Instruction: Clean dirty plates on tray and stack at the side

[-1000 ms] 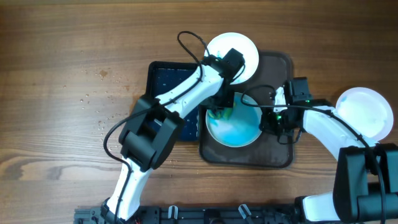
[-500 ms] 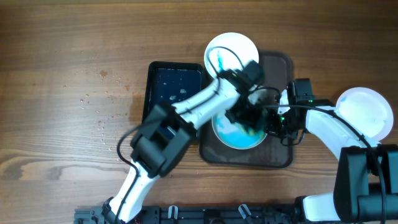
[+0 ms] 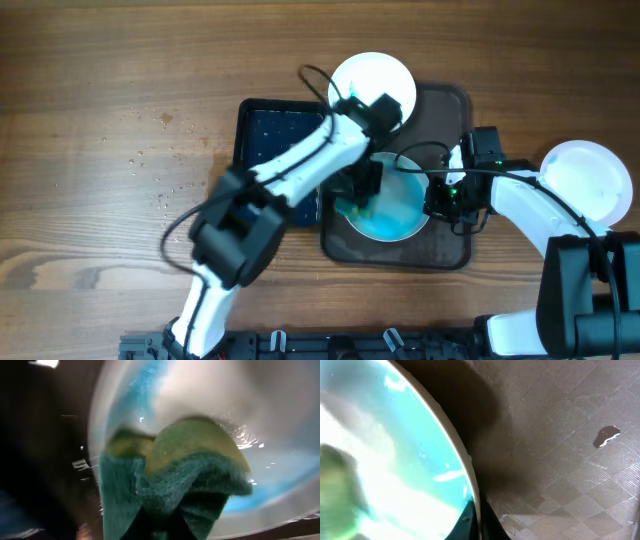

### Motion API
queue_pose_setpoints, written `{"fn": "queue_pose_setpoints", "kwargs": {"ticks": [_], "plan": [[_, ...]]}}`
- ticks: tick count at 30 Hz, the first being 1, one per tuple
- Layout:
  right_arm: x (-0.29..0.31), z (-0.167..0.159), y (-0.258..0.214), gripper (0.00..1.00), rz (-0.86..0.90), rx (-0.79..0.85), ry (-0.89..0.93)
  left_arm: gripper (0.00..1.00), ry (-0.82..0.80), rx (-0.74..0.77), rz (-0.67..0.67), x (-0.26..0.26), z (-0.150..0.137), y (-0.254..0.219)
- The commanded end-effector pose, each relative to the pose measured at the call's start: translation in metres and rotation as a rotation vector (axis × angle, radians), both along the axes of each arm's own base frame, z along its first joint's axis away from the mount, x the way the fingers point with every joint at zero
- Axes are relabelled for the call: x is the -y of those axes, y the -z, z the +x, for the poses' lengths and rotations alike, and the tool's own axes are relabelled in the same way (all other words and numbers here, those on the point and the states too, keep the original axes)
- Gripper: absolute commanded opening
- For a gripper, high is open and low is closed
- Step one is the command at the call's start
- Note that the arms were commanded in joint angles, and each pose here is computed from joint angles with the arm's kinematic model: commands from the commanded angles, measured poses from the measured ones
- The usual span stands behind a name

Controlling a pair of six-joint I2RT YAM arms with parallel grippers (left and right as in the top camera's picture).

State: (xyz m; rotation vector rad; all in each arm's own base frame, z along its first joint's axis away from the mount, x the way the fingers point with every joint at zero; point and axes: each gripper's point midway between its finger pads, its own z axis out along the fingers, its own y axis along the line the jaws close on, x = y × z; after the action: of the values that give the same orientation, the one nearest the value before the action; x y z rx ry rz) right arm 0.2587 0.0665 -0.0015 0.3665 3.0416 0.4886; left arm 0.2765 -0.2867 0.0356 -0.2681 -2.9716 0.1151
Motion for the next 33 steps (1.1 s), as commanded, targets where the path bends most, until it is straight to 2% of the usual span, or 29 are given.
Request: {"fn": "queue_pose_setpoints", "kwargs": {"ticks": [1,4,7,9,11,13,15,16,18,20,21,23,25,28,33], "plan": [[0.014,-0.014,0.015,0.04,-0.082,-0.051,0.009,0.04,-0.138,0.245,-0.017,-0.038,0.043,-0.075],[0.014,-0.013,0.015,0.04,-0.082,-0.046,0.004,0.04,-0.225,0.355,-0.047,-0.071,0.063,-0.118],[0.014,-0.010,0.015,0.04,-0.083,-0.024,-0.026,0.04,-0.329,0.417,0.030,-0.120,0.086,-0.127],[0.014,-0.008,0.015,0.04,-0.084,-0.013,-0.040,0.04,-0.380,0.394,0.056,-0.140,0.093,-0.114],[0.014,-0.008,0.015,0.04,-0.084,-0.014,-0.037,0.04,-0.433,0.342,0.093,-0.165,0.094,-0.080],[0.014,-0.009,0.015,0.04,-0.082,-0.022,-0.019,0.04,-0.443,0.275,0.059,-0.166,0.087,-0.049],[0.015,-0.012,0.014,0.04,-0.083,-0.043,-0.008,0.04,-0.374,0.199,-0.050,-0.149,0.074,-0.019],[0.014,-0.012,0.011,0.04,-0.084,-0.049,-0.017,0.09,-0.368,0.190,-0.063,-0.147,0.071,-0.014],[0.014,-0.011,-0.001,0.05,-0.085,-0.046,-0.034,0.41,-0.344,0.188,-0.064,-0.147,0.070,-0.012],[0.014,-0.006,-0.016,0.04,-0.086,-0.019,-0.052,0.56,-0.325,0.206,-0.073,-0.147,0.073,-0.018],[0.014,-0.002,-0.027,0.04,-0.087,0.000,-0.067,0.76,-0.331,0.215,-0.077,-0.148,0.075,-0.025],[0.018,0.005,-0.053,0.04,-0.112,0.031,-0.064,1.00,-0.355,0.244,-0.089,-0.156,0.081,-0.051],[0.022,0.011,-0.076,0.04,-0.142,0.052,-0.078,1.00,-0.378,0.273,-0.100,-0.164,0.086,-0.074],[0.021,0.020,-0.118,0.04,-0.193,0.077,-0.127,1.00,-0.444,0.372,-0.135,-0.188,0.095,-0.134],[-0.007,0.044,-0.171,0.04,-0.181,0.189,-0.176,1.00,-0.559,0.551,-0.179,-0.235,0.091,-0.206]]}}
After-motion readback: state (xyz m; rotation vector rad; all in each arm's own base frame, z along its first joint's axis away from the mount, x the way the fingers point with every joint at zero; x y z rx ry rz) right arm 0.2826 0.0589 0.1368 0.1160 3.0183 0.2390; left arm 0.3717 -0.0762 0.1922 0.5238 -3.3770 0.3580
